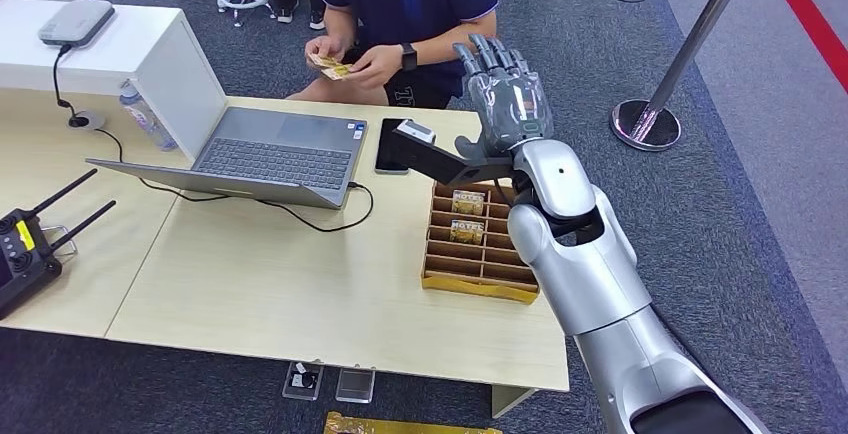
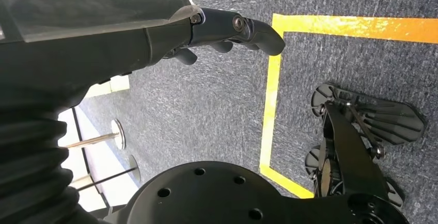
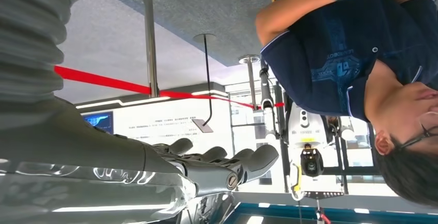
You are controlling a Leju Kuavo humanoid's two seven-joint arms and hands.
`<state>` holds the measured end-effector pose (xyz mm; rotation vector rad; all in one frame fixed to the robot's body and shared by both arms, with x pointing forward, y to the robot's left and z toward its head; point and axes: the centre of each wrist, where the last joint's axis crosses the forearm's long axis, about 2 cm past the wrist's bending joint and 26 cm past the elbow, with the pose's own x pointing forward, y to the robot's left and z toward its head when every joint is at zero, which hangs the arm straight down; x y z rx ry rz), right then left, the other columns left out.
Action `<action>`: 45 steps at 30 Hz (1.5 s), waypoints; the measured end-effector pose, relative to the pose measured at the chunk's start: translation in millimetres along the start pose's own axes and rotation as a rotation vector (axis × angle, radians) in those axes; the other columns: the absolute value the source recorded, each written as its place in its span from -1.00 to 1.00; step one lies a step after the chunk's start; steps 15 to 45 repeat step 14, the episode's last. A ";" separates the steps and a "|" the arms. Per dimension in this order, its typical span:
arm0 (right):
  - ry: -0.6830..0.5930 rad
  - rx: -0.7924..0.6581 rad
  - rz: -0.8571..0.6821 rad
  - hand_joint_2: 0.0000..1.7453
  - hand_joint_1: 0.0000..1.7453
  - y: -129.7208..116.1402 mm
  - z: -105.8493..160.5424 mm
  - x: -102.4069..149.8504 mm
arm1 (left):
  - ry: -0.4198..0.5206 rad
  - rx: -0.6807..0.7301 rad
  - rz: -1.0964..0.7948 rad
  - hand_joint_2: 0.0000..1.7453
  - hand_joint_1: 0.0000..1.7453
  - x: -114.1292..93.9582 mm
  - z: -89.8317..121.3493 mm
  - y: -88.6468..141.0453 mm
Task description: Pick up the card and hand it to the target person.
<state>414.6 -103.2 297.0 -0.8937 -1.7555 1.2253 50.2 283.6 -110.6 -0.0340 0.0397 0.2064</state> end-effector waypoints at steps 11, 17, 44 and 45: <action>-0.026 -0.215 -0.215 1.00 -1.00 -16.4 34.9 -57.4 | 0.015 0.065 0.019 -1.00 -1.00 -2.7 -0.4 -0.1; -0.026 -0.310 -0.294 1.00 -1.00 -20.5 50.0 -83.3 | 0.018 0.070 0.021 -1.00 -1.00 -4.1 -0.6 -0.6; -0.026 -0.310 -0.294 1.00 -1.00 -20.5 50.0 -83.3 | 0.018 0.070 0.021 -1.00 -1.00 -4.1 -0.6 -0.6; -0.026 -0.310 -0.294 1.00 -1.00 -20.5 50.0 -83.3 | 0.018 0.070 0.021 -1.00 -1.00 -4.1 -0.6 -0.6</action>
